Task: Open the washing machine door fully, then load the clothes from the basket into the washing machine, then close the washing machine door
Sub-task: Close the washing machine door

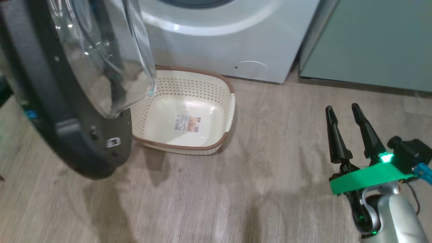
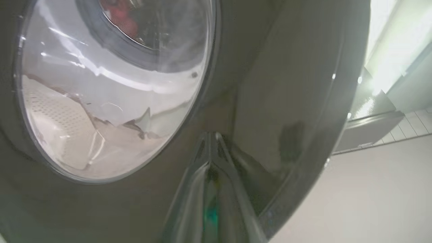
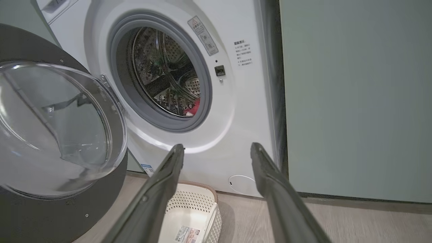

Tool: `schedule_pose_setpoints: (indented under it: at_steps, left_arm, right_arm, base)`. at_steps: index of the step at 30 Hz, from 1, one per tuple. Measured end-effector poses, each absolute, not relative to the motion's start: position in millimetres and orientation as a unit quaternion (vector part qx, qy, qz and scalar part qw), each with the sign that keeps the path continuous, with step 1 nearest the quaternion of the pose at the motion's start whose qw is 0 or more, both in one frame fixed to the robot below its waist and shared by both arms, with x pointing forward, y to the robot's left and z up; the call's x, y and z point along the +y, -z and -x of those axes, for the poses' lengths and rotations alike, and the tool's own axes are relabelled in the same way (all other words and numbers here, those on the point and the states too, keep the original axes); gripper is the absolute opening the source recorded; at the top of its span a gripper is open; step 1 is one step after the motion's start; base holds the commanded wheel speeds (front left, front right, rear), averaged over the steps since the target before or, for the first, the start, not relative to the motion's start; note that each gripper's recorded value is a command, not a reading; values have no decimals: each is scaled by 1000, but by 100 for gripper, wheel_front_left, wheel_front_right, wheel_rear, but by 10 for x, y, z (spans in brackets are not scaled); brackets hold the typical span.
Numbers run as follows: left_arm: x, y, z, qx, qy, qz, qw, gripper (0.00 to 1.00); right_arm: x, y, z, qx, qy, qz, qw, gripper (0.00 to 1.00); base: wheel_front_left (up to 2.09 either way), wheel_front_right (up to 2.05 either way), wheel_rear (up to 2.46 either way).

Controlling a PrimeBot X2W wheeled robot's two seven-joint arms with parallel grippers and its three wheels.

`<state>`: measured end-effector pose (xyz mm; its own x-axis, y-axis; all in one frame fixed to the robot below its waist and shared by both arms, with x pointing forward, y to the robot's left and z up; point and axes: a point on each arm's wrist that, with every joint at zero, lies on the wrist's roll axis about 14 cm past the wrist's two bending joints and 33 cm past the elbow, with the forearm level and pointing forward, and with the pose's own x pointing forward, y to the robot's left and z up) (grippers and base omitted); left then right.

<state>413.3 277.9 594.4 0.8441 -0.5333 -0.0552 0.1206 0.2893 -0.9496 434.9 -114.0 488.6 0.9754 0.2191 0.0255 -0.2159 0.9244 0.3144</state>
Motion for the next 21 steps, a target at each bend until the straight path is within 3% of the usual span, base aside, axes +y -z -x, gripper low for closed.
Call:
schedule_pose_setpoints:
  at_steps: [21]
  left_arm:
    - [1512, -5953, -4509, 243, 345, 563, 710, 0]
  right_arm:
    - [-1897, -4931, -3965, -20, -1, -168, 986, 100]
  base:
    - [0, 0, 0]
